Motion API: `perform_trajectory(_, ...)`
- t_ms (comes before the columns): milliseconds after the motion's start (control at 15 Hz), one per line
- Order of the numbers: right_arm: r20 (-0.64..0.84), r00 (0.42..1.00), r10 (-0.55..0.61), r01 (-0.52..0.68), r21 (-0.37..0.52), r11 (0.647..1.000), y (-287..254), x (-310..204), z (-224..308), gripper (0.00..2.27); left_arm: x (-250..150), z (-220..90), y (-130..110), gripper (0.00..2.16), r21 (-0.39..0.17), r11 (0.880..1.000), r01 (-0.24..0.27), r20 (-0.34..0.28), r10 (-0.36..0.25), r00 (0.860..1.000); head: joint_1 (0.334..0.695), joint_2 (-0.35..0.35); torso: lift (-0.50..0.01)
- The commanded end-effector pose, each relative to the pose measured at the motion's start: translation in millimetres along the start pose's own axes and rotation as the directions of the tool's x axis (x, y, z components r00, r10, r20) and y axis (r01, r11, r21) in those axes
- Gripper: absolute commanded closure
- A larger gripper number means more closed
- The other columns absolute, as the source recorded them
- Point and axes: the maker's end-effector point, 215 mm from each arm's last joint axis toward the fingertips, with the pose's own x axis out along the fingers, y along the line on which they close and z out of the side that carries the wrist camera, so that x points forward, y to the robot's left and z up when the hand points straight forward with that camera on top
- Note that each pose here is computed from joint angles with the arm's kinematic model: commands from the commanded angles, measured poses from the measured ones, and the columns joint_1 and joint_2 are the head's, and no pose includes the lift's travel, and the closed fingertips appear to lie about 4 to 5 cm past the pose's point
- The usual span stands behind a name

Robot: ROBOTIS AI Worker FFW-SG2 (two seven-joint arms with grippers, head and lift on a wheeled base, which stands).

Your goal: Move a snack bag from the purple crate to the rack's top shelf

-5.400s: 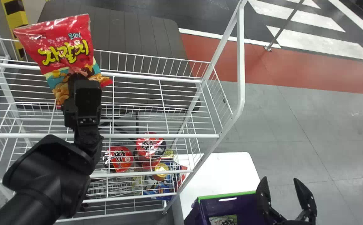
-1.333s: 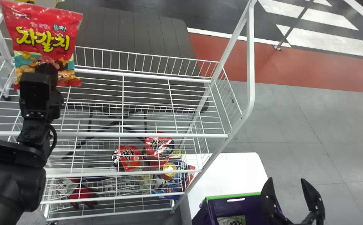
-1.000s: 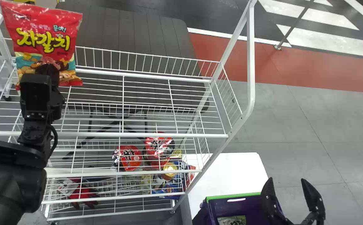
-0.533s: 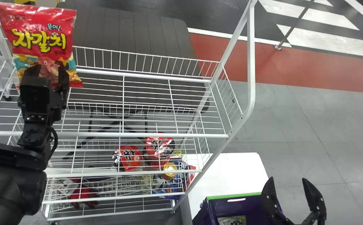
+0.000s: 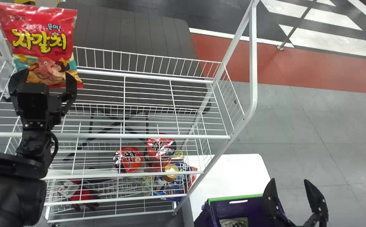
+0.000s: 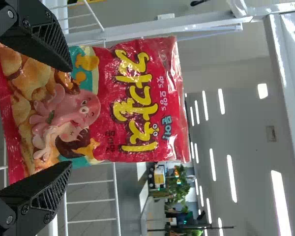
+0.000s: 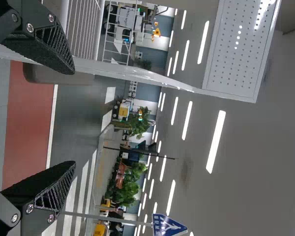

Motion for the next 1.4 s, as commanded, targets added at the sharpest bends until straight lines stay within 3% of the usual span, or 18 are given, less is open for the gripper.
perform_trajectory(0,-0.001,1.0,0.011,-0.011,0.001,1.0,4,6,3,0.18,-20,11,5,0.16,-0.017,1.0,-0.007,0.017,0.008,1.0,0.695,-0.311,0.0)
perform_trajectory(200,-0.04,0.998,0.04,-0.039,0.03,0.999,19,21,16,0.18,-59,9,10,0.16,-0.025,1.0,-0.012,-0.056,0.011,0.998,0.695,-0.308,0.0)
perform_trajectory(467,-0.092,0.991,0.096,-0.09,0.064,0.994,47,53,46,0.18,-132,23,12,0.15,-0.054,0.998,-0.008,-0.089,0.003,0.996,0.695,-0.298,0.0)
perform_trajectory(733,-0.125,0.975,0.185,-0.173,0.105,0.979,85,63,62,0.18,-203,55,32,0.15,-0.072,0.997,-0.022,-0.036,0.02,0.999,0.695,-0.268,0.0)
perform_trajectory(1067,-0.156,0.944,0.289,-0.261,0.178,0.949,136,41,61,0.18,-249,54,44,0.15,-0.094,0.995,-0.037,-0.001,0.037,0.999,0.695,-0.197,0.0)
perform_trajectory(1333,-0.206,0.911,0.358,-0.31,0.233,0.922,172,18,64,0.18,-268,40,45,0.15,-0.088,0.995,-0.039,-0.038,0.035,0.999,0.695,-0.136,0.0)
